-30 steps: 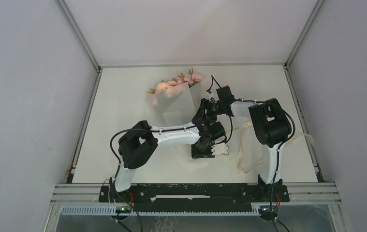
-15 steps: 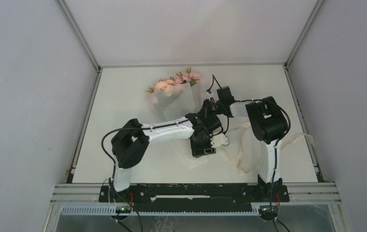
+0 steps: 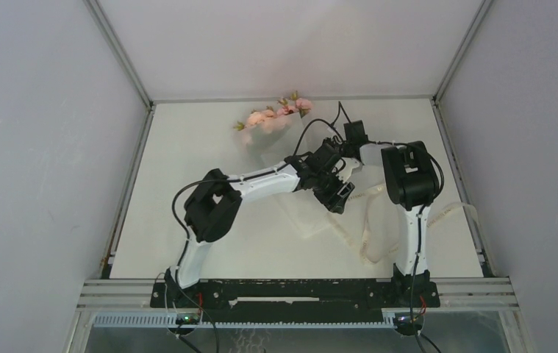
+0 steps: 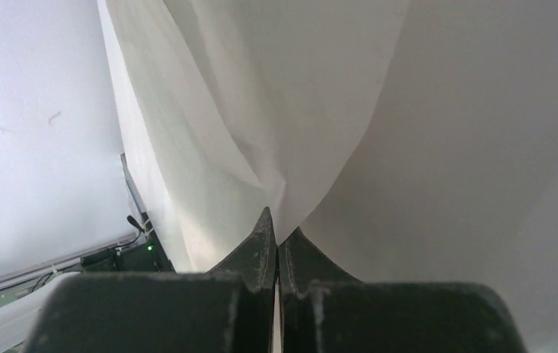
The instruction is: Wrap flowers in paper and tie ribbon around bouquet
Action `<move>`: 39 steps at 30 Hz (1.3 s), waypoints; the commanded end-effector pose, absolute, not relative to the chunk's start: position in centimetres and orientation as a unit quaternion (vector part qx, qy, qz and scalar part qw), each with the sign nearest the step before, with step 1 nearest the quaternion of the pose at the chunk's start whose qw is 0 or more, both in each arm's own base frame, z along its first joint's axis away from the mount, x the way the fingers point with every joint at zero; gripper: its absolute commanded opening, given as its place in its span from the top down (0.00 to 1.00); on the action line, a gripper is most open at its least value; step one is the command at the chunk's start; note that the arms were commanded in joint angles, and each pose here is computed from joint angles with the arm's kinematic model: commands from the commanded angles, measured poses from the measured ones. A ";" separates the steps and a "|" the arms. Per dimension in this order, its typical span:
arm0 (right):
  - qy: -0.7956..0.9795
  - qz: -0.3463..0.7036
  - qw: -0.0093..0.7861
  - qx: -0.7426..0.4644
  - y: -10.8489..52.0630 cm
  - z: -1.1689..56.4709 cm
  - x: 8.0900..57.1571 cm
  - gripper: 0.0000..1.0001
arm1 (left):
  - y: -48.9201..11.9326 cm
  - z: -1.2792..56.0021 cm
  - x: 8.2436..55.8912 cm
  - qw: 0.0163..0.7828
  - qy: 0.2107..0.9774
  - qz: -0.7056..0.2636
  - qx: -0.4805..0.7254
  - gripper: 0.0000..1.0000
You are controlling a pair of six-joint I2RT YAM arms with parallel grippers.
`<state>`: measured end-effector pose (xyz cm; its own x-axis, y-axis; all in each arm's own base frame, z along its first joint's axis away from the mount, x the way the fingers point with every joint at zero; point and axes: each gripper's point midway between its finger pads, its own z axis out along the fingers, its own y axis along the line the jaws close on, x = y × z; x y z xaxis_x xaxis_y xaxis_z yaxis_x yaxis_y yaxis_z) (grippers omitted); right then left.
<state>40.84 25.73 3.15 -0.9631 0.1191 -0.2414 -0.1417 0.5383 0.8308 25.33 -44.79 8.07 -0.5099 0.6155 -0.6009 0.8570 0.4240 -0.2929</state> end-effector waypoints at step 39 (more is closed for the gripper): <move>0.850 0.498 0.159 0.068 23.4 13.0 42.6 1.00 | -22.3 4.2 7.6 -0.133 0.670 -0.147 0.716 1.00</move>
